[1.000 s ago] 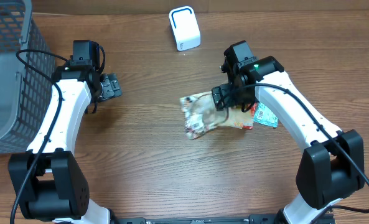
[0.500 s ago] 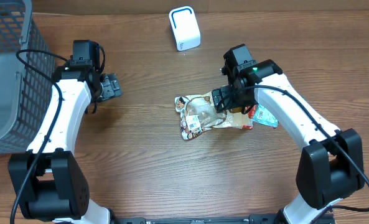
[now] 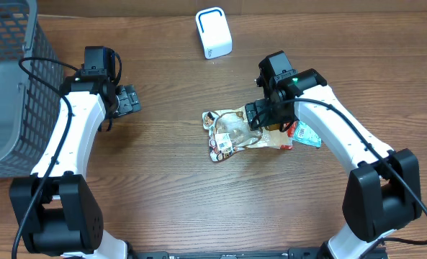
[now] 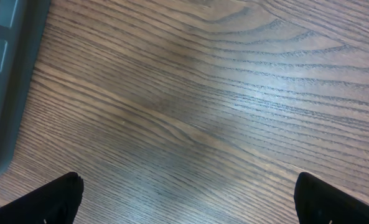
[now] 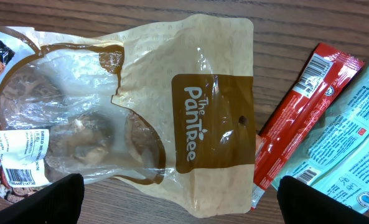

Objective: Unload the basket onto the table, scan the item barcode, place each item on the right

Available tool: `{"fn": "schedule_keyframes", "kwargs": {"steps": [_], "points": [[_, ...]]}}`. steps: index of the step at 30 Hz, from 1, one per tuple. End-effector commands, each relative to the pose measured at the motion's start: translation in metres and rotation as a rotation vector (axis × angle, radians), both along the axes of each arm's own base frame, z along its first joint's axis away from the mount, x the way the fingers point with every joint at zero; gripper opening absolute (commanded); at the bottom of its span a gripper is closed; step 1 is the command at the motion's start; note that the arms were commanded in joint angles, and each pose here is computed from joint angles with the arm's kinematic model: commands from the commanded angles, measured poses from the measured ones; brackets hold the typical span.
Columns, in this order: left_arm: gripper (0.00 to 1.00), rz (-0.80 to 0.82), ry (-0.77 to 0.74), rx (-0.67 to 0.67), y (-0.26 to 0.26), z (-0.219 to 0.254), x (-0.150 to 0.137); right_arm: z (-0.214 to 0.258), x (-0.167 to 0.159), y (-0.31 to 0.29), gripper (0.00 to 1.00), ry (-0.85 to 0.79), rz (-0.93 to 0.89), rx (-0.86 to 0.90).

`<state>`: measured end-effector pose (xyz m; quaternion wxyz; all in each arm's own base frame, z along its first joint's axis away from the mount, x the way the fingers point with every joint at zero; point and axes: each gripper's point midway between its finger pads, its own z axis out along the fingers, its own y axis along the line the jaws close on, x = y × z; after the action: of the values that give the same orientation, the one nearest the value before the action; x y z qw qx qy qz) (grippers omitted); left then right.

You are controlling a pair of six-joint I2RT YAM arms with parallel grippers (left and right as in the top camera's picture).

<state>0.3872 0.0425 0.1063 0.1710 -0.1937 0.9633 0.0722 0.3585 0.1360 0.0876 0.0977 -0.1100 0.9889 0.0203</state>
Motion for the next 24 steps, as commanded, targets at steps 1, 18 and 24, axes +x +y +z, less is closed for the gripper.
{"fn": "schedule_keyframes", "kwargs": {"steps": [1,18,24], "points": [[1.0,-0.002,-0.01,0.018,0.003,0.004,0.004,0.0,0.0,-0.002,1.0,-0.002,-0.006,-0.005],[1.0,-0.002,-0.01,0.018,0.003,0.004,0.004,0.024,-0.002,0.006,1.0,-0.065,0.017,0.024],[1.0,-0.002,-0.01,0.018,0.003,0.004,0.004,0.077,-0.007,0.01,1.0,-0.201,0.031,0.079]]}}
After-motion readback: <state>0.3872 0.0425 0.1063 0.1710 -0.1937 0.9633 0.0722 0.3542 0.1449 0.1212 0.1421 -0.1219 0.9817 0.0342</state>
